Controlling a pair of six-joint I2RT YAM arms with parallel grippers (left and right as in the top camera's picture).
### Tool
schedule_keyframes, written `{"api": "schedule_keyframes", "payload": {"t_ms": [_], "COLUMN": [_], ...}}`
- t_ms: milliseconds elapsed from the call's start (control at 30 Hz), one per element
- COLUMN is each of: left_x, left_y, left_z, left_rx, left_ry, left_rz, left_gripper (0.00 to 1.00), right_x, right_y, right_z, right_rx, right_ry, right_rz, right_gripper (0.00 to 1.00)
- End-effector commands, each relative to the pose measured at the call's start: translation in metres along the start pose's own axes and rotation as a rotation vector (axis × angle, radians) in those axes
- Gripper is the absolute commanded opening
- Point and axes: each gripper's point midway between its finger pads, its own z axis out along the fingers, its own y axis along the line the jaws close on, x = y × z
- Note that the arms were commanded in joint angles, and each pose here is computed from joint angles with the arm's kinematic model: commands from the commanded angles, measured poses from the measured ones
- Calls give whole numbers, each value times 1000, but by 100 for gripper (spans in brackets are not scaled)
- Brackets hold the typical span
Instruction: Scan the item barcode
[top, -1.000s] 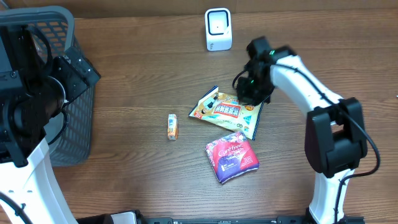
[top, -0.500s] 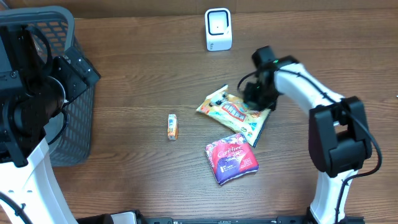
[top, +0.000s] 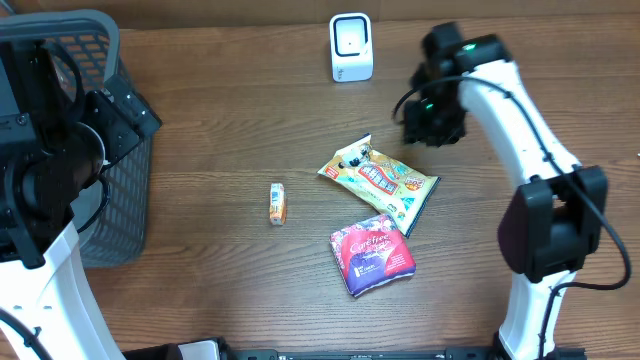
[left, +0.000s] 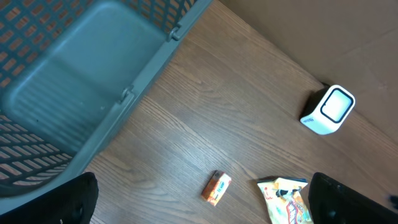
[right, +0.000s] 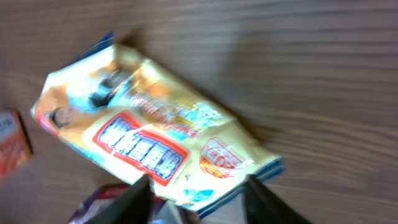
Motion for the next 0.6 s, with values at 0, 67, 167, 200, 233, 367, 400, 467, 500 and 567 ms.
{"api": "schedule_keyframes", "payload": {"t_ms": [0,67,167,200,233,367,400,467,500,567], "left_x": [-2,-2,-2,-2,-2,-2,-2,-2,-2,-2], "left_y": [0,0,0,0,0,0,0,0,0,0], "left_z": [0,0,0,0,0,0,0,0,0,0], "left_rx": [1,1,1,1,1,1,1,1,1,1], "left_ry": [-5,-5,-5,-5,-5,-5,-5,-5,-5,-5], "left_rz": [12,12,11,12,11,11,12,12,12,11], "left_gripper": [100,100,100,100,100,100,100,100,100,100], "right_x": [16,19,23,24,25,27,28,31,32,34], "right_y": [29,34,45,48,49,47,46,44,42,36], "right_z": [23,38,58,64,67,80,82,86,89,94], "right_rx": [49,128,222,249,267,347,349,350,351,352], "right_ry": [38,32,12,3,-2,-19,-16,-10,-6,-2], "right_rz": [-248,-304,-384,-406,-420,-458,-459,-459,-457,-449], "right_gripper": [61,62,66,66,66,66,66,66,65,62]}}
